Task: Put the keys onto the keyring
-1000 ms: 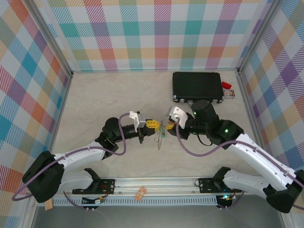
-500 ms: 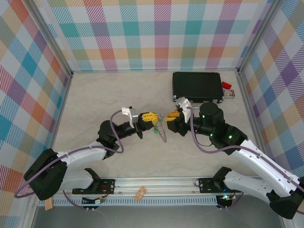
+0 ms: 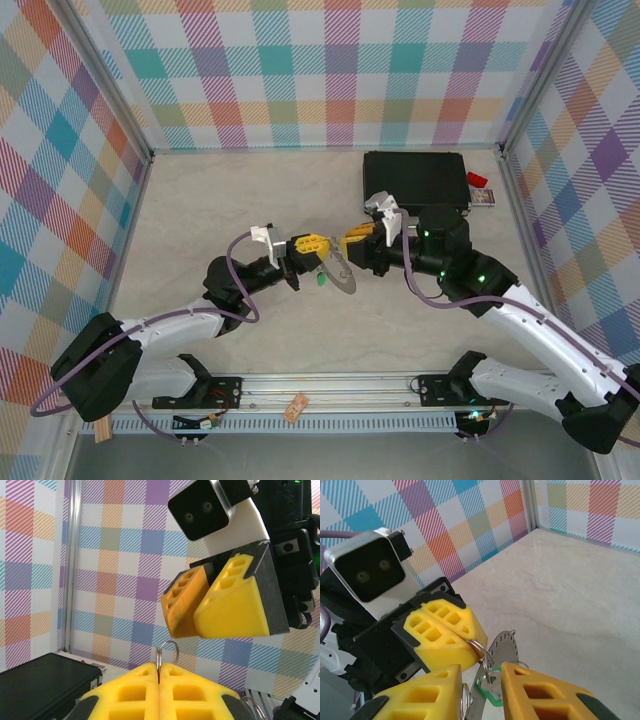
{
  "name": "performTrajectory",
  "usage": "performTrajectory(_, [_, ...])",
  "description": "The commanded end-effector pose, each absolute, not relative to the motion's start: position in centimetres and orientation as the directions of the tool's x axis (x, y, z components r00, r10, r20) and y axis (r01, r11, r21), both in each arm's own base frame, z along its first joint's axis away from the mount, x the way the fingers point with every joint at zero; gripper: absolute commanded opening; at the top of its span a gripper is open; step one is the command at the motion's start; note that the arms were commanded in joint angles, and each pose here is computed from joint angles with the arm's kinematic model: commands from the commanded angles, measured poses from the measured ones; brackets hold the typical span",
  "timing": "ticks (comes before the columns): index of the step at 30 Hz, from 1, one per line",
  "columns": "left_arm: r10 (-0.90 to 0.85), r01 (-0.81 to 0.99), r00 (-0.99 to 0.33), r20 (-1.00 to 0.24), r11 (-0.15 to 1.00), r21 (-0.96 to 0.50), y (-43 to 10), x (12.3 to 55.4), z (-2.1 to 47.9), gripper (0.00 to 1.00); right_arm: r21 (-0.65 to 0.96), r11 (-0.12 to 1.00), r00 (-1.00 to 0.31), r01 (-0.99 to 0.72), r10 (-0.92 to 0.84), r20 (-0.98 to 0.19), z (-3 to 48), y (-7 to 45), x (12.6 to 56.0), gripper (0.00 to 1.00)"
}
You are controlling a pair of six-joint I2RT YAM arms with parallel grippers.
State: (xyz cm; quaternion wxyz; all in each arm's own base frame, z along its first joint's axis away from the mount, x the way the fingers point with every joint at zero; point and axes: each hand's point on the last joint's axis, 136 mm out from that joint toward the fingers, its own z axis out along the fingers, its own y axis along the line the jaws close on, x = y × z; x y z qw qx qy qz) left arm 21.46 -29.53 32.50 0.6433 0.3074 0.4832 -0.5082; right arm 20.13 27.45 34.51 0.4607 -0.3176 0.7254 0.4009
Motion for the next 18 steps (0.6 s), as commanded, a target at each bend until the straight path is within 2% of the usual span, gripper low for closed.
performTrajectory(1, [-0.442, 0.957, 0.091, -0.892, 0.286, -0.044, -28.4, 20.2, 35.6, 0.00, 0.287, 0.439, -0.335, -0.852, -0.034, -0.942, 37.7, 27.4, 19.7, 0.26])
performTrajectory(4, [-0.447, 0.959, 0.092, -0.890, 0.281, -0.041, -28.3, 20.0, 35.9, 0.00, 0.296, 0.411, -0.342, -0.862, -0.042, -0.939, 38.0, 27.7, 19.3, 0.21])
performTrajectory(18, [-0.451, 0.961, 0.094, -0.887, 0.274, -0.037, -28.1, 19.6, 36.1, 0.00, 0.365, 0.378, -0.425, -0.851, -0.087, -0.901, 36.6, 28.7, 19.5, 0.18])
